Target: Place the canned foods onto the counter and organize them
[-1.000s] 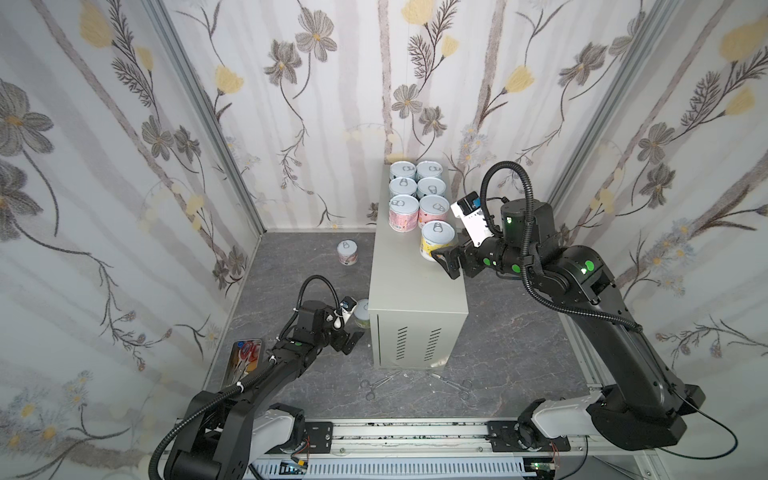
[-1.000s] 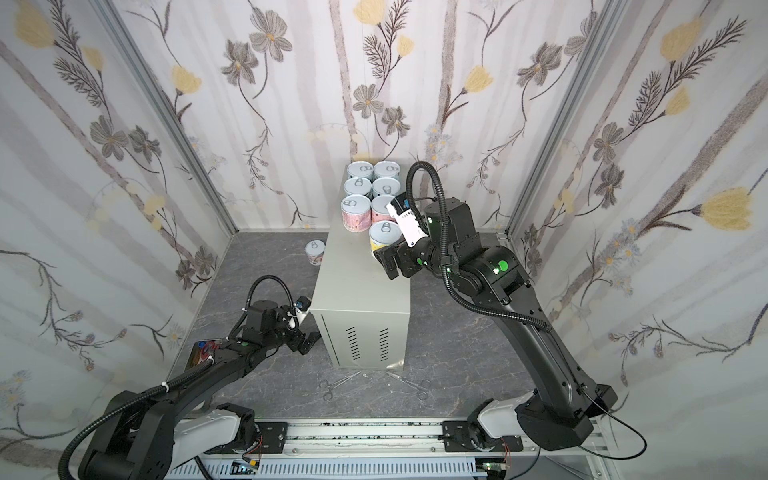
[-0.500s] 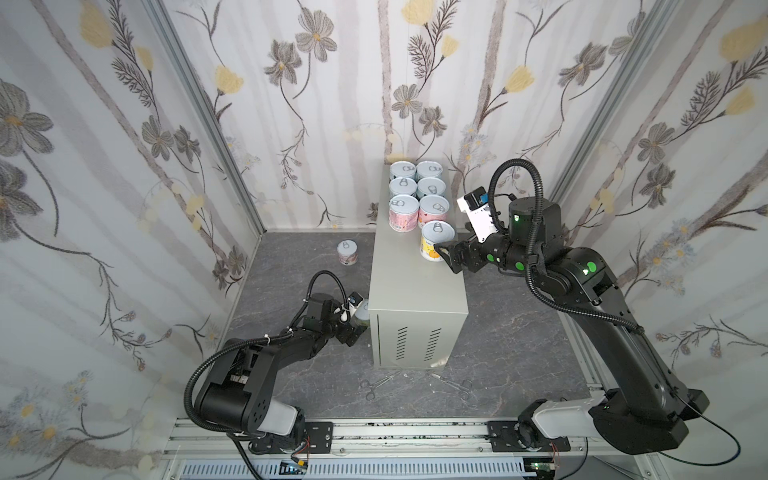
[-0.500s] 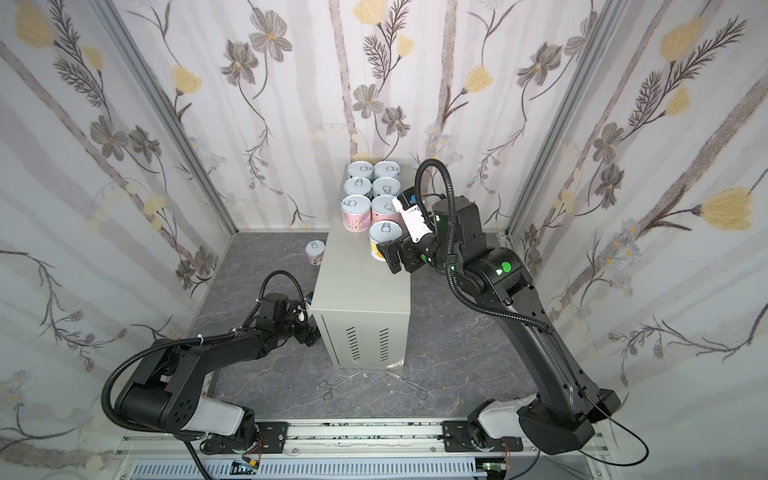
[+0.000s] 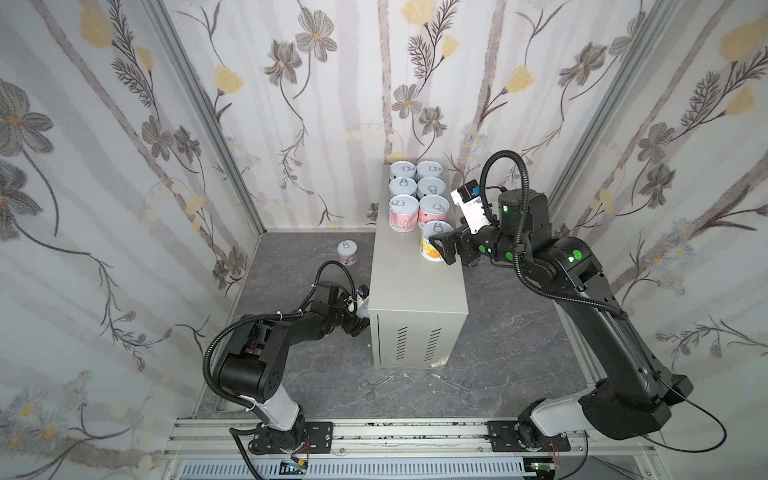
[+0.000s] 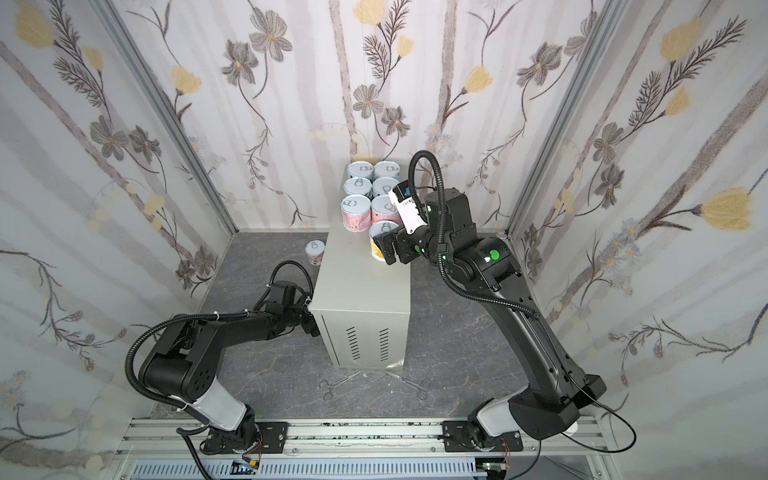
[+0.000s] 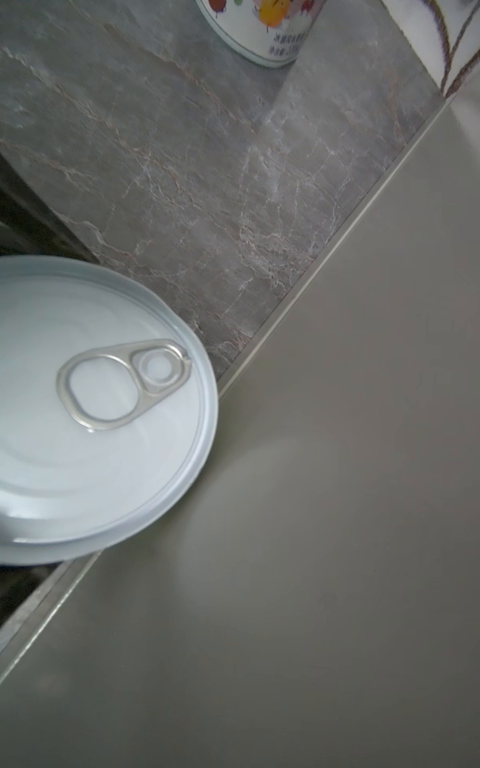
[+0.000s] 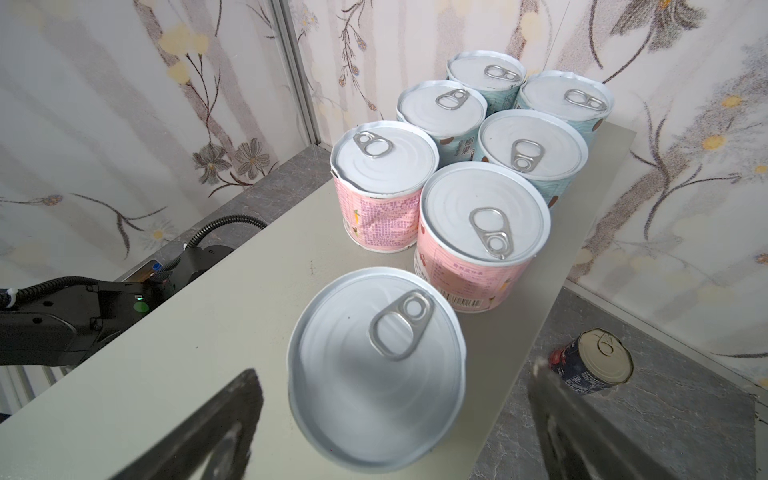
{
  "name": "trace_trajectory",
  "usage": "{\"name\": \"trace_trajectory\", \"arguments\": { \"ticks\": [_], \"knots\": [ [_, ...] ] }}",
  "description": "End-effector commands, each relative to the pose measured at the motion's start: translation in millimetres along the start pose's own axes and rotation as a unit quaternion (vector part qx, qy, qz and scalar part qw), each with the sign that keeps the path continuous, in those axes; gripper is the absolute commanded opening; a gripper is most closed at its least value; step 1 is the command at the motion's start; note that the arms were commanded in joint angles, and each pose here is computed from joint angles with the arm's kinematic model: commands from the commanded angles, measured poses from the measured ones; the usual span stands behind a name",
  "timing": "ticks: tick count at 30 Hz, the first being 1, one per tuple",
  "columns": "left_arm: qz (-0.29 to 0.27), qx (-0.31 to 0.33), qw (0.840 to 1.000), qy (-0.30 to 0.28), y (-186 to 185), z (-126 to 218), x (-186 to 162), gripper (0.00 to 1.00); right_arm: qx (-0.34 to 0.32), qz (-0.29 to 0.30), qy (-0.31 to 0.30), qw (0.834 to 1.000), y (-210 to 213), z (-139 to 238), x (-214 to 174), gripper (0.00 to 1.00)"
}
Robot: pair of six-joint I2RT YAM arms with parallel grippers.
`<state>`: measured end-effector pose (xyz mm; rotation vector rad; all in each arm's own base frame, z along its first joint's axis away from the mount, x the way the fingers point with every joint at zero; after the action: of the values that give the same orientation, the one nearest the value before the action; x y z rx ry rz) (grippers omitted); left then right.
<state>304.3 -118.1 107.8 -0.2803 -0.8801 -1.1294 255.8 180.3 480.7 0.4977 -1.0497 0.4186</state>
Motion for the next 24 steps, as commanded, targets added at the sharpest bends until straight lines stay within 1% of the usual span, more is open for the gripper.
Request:
{"name": "trace_trajectory", "arguments": {
  "ticks": [1,4,9,13,15,16,17,22,24],
  "knots": [
    [-0.015,-0.035,0.999,0.007,-3.9,-4.1,0.3,0.86,-0.004,0.007,-0.008,1.000,-1.0,-1.5,6.1,0.99],
    [-0.020,-0.050,0.998,0.018,-5.8,-8.5,0.4,0.83,-0.010,0.010,-0.004,1.000,-5.3,-4.9,6.5,0.99],
    [-0.019,-0.064,0.998,0.022,-7.0,-10.1,2.1,0.76,-0.017,0.013,-0.003,1.000,-11.2,-5.2,6.8,0.99],
    [-0.013,-0.068,0.997,0.025,-7.2,-9.4,2.4,0.69,-0.021,0.016,-0.012,1.000,-14.0,0.1,8.3,0.98],
    [-0.009,-0.069,0.997,0.022,-7.3,-8.3,3.9,0.63,-0.022,0.017,-0.016,0.999,-15.6,2.3,7.7,0.99],
    [-0.006,-0.069,0.997,0.021,-7.5,-7.7,4.1,0.61,-0.023,0.017,-0.018,0.999,-16.6,3.1,7.1,0.99],
    [-0.003,-0.068,0.998,0.020,-7.7,-6.6,4.9,0.61,-0.023,0.017,-0.019,0.999,-17.0,4.0,6.7,0.98],
    [0.002,-0.051,0.999,0.016,-10.8,3.6,6.7,0.54,-0.030,0.026,-0.030,0.999,-22.3,9.5,4.0,0.99],
    [0.004,-0.035,0.999,0.016,-10.4,10.3,7.8,0.54,-0.033,0.031,-0.036,0.998,-24.6,12.3,4.2,0.99]
  ]
}}
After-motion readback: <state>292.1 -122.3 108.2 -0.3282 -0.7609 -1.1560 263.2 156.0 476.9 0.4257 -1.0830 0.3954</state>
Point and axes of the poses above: each gripper's point midway between its finger pads, its own z axis back along the fingers, its own y axis along the line the jaws close on, x = y × z, the point moved 10 cm from there along z, back along the fingers, and after that the axes turned 11 degrees about -z, right-handed, at the moved point
